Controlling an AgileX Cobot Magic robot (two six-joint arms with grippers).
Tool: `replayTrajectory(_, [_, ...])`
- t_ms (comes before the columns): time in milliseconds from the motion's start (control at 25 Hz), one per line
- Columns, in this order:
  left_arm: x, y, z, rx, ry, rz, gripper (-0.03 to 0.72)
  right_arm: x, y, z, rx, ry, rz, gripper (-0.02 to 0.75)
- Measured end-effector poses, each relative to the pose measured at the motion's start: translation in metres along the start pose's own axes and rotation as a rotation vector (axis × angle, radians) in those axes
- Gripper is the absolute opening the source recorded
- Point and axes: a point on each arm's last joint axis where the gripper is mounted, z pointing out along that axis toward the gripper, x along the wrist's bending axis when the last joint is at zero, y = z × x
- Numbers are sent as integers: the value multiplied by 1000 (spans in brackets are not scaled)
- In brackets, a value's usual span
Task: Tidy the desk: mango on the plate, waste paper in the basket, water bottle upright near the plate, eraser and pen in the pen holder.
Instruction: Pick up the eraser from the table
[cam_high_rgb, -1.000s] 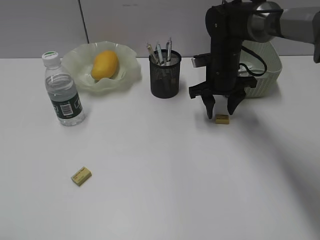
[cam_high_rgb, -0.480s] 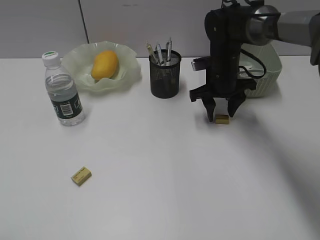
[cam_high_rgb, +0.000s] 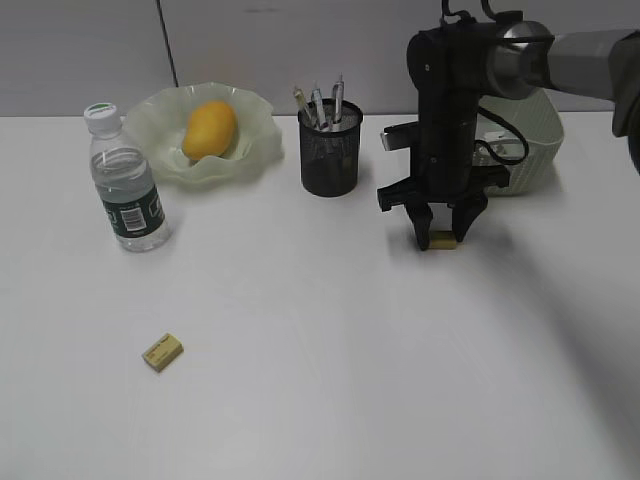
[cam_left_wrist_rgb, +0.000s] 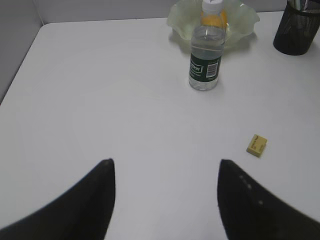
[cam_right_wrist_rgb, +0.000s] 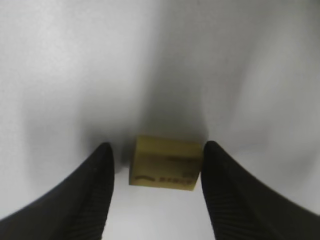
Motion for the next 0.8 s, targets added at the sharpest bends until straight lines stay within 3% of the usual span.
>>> replayTrajectory(240, [0,0,0,0,1,0,489,0,0,1,4,-2,0,320])
replayTrajectory(560, [0,0,0,0,1,0,489,0,0,0,5,11,6,320])
replayTrajectory(800, [0,0,0,0,1,0,489,5,-1,-14,-6,86,34,320])
